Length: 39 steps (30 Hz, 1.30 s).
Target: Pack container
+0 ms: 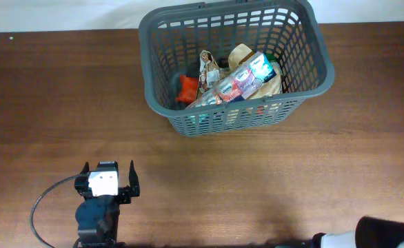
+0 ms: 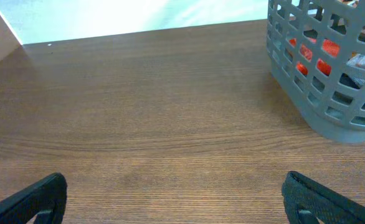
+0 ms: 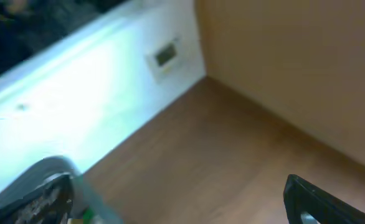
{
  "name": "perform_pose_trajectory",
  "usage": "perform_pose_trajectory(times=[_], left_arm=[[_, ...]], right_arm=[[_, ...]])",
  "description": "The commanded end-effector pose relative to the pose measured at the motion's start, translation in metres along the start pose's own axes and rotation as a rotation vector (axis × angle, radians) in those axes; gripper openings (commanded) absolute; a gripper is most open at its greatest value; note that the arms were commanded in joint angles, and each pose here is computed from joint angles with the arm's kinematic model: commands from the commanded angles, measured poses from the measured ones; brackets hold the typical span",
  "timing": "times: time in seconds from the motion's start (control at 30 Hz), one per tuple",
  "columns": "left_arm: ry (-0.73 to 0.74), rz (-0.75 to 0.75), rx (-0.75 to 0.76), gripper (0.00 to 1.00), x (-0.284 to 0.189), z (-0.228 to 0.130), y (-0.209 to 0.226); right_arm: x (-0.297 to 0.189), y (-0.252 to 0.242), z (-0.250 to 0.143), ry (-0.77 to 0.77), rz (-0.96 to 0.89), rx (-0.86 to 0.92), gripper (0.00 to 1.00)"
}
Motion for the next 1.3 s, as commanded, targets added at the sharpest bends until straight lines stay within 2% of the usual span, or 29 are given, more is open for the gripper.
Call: perform_pose_trajectory(times=[0.0,0.13,0.27,0.63,0.9,1.27], left_arm=[[-0.007,-0.001,0.018,0.99,0.001,-0.002,0.0],[-0.007,-0.001,0.018,0.99,0.001,-0.002,0.0],[-0.007,-0.001,0.018,0.99,0.001,-0.002,0.0],[-0.007,-0.001,0.018,0.99,0.001,-0.002,0.0],[-0.007,-0.001,0.018,0.99,0.001,-0.002,0.0],[-0.007,-0.001,0.018,0.99,0.001,-0.002,0.0]], right_arm=[[-0.028,0.004,0.003,-0.05,0.048,-0.01,0.99],[-0.055,0.014,-0.017,0.008,0.19,0.0,0.99],[-0.058,0.016,-0.036,0.048,0.25,0.002,0.99],[-0.01,0.002,-0.117,-0.069,0.325,0.038,0.99],[0.006,-0.005,-0.183,-0.165,0.448,-0.093,0.99],[0.024,-0.015,-0.264,-0.188,0.557,-0.215,0.99]])
Point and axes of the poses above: each gripper's point midway between its finger pads, its own x axis out along the fingers, its own y axis along the line the jaws close on, z = x × y, the point moved 1 cm from there along -x, back along the fingers, and after that the axes turned 1 degree about x, right-handed, at the moved point
